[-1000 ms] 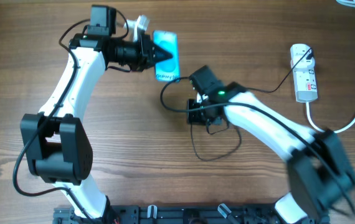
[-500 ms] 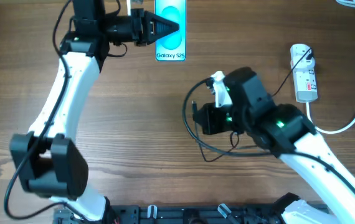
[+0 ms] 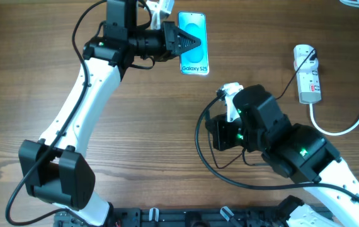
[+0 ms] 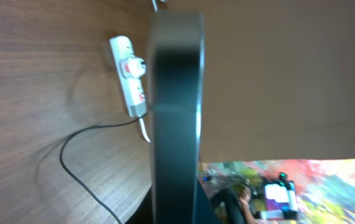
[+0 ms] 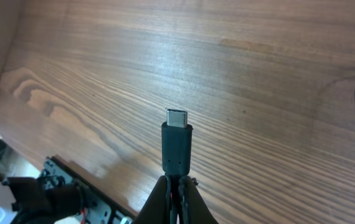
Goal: Plug charger to phone and switch on socket
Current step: 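Bring the plug up to the phone's bottom port with the right gripper, then push the USB-C plug upward into the phone's port with the right gripper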
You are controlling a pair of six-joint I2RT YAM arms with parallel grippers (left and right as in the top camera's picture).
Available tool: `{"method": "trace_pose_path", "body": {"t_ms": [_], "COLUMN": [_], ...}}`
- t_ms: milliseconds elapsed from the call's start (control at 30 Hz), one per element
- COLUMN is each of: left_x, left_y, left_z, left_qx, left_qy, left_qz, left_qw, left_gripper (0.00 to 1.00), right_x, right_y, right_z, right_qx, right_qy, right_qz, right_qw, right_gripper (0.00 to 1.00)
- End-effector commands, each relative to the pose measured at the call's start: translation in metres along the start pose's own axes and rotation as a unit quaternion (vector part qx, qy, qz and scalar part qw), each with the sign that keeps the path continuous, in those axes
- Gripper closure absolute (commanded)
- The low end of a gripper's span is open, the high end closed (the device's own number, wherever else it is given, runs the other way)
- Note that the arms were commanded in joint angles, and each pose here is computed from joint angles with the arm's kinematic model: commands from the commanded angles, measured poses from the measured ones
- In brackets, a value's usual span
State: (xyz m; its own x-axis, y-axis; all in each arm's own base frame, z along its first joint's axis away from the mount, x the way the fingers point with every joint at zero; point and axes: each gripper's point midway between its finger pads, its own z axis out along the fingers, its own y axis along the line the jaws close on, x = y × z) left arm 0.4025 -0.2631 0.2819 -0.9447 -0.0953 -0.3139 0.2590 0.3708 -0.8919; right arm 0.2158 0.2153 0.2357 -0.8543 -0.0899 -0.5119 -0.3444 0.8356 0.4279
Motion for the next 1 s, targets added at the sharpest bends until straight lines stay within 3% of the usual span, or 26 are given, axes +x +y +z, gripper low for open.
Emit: {"method": "trace_pose_path", "body": {"t_ms": [0,233,400,967], "left_x": [-0.008,0.011,0.029,0.037], "left_y": [-0.002,0.006,-0.017,-0.015], "left_z": [-0.004,-0.001,0.003,0.001], "left_qx": [-0.020,-0.033,0.027,0.033], "left_qy": [-0.023,0.010,0.053,0.068], "left_qz": [0.027,0.029,0.066,0.094], "left_qw": [0.999,0.999,0.996,0.993], "left_gripper": [0.96,0.96,0.96,0.96], "right_x": [-0.020,-0.028,-0.032,-0.048], "right_y": [0.008,0.009,0.017,0.017], "right_z": [-0.006,0.016,0.037,0.035], "right_qx": [0.007,0.014,-0.007,0.008], "right_qy": [-0.040,-0.032,-0.018,-0.040], "right_qz": [0.000,0.007,0.025,0.037], "right_qw": [0.999,0.999,0.999,0.998], "right_gripper": [0.95,0.95,0.95,0.95]}}
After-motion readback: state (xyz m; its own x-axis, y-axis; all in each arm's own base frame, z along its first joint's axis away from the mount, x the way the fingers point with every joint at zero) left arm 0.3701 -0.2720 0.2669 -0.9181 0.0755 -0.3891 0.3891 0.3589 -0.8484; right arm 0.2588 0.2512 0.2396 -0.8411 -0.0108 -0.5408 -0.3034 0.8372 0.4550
